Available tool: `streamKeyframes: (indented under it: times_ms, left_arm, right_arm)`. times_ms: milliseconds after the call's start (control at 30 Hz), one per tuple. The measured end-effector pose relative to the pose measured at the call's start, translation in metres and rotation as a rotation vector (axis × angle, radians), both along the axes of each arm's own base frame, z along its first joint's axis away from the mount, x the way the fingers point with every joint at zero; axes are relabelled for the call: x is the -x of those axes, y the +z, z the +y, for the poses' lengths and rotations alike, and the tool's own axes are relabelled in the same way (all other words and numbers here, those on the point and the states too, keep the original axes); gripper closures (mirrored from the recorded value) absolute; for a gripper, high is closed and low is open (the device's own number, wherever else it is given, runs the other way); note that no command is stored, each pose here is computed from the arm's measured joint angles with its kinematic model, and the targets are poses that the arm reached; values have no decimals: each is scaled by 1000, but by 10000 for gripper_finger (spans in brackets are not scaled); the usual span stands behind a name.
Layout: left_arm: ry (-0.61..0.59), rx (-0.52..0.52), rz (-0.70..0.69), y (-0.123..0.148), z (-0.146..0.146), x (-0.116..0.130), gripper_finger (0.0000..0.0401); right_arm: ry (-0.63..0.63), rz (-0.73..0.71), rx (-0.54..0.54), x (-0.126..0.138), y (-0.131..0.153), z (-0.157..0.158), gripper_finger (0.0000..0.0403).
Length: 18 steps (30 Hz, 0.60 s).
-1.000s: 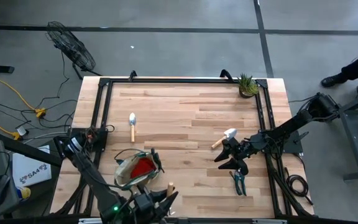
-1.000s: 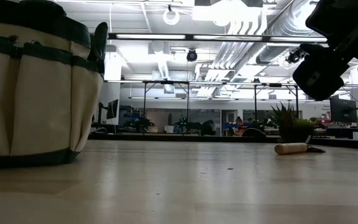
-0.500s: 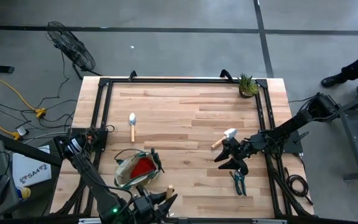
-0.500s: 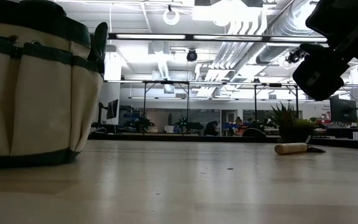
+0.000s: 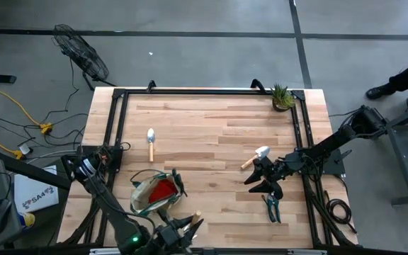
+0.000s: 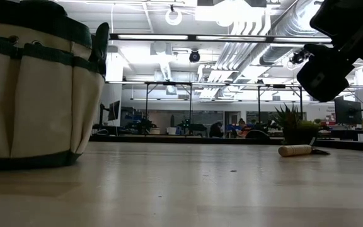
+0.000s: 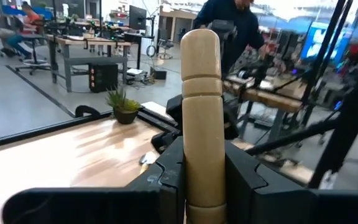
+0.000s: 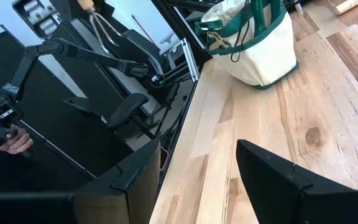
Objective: Pick & Place Garden tools in Gardening bag
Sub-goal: Put the hand rake into the gardening bag
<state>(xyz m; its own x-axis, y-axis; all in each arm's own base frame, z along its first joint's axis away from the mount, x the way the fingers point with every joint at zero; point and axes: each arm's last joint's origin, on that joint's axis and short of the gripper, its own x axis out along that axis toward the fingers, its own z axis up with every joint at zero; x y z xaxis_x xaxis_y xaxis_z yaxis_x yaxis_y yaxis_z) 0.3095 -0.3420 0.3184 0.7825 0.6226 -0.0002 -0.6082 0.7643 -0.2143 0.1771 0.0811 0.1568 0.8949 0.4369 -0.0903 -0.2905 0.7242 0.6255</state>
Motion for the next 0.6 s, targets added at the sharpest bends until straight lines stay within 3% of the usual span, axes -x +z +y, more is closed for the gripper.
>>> streamKeyframes:
  times_ms: [200,400,600]
  left_arm:
    - [-2,34,3,-5,16,-15,343]
    - [-131,232,68,-20,44,-42,343]
    - [-169,339,130,-29,53,-46,343]
  right_arm:
    - [0,1,0,0,0,0,199]
    - [-1,3,1,0,0,0,199]
    - [-1,3,1,0,0,0,199]
